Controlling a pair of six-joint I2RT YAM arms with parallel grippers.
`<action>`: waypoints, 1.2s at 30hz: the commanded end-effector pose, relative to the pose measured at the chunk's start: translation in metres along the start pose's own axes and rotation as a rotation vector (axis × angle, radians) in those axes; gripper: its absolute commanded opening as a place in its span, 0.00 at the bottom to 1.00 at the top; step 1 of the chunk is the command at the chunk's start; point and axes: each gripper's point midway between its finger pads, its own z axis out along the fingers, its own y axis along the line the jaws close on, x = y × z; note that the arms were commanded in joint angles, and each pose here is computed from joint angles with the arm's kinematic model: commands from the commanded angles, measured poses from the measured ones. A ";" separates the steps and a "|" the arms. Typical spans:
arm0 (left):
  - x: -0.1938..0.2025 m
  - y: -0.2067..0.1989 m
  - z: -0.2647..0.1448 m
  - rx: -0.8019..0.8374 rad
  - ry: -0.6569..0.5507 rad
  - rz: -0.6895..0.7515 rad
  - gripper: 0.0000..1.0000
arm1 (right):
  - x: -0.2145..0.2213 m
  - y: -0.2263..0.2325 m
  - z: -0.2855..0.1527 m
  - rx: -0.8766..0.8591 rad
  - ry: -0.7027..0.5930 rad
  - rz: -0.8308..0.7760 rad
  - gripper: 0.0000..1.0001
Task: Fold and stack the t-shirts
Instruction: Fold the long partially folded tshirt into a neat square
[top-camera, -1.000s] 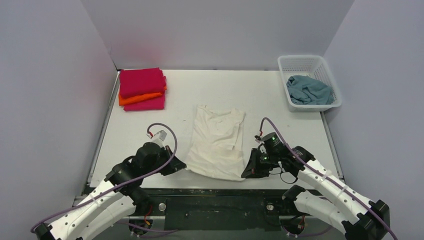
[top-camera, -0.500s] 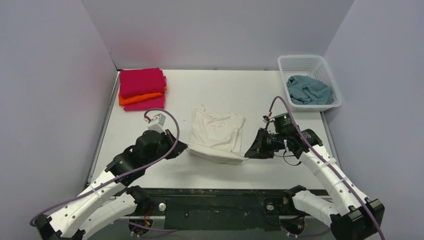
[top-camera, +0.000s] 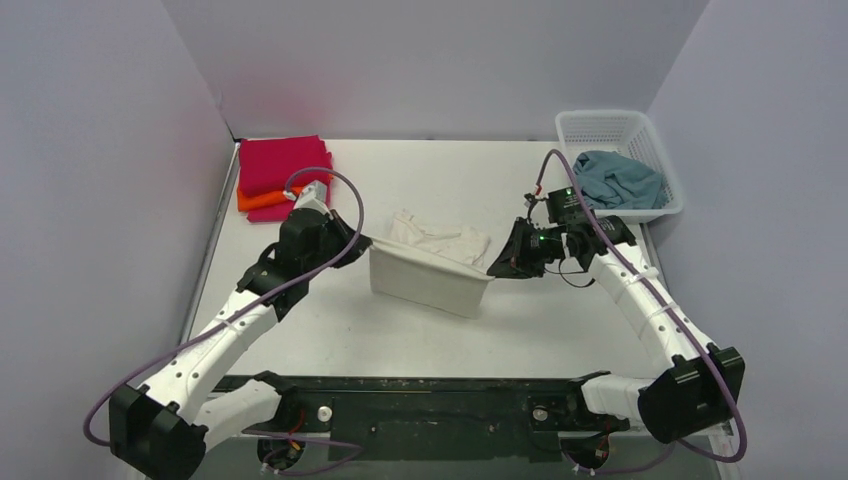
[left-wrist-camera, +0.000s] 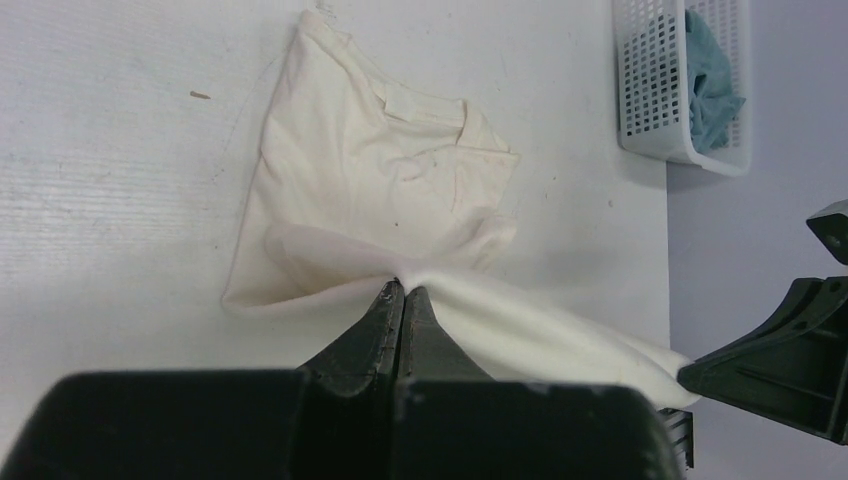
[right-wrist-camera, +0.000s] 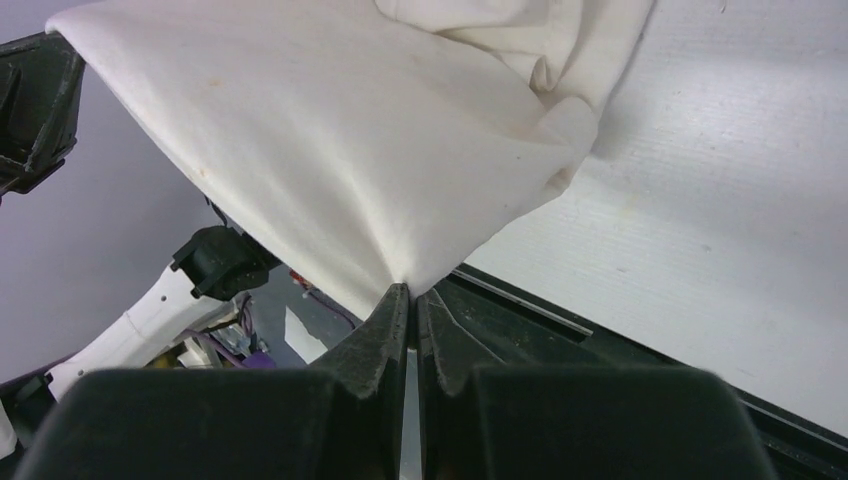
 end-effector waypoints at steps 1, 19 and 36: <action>-0.054 -0.025 0.012 0.082 -0.136 0.034 0.00 | -0.017 -0.006 -0.002 0.024 0.002 -0.001 0.00; -0.072 0.010 0.096 0.008 -0.067 0.034 0.00 | -0.093 -0.031 0.039 0.065 0.030 0.072 0.00; -0.045 0.046 0.194 -0.067 0.128 0.044 0.00 | -0.153 -0.078 0.099 0.114 0.032 0.151 0.00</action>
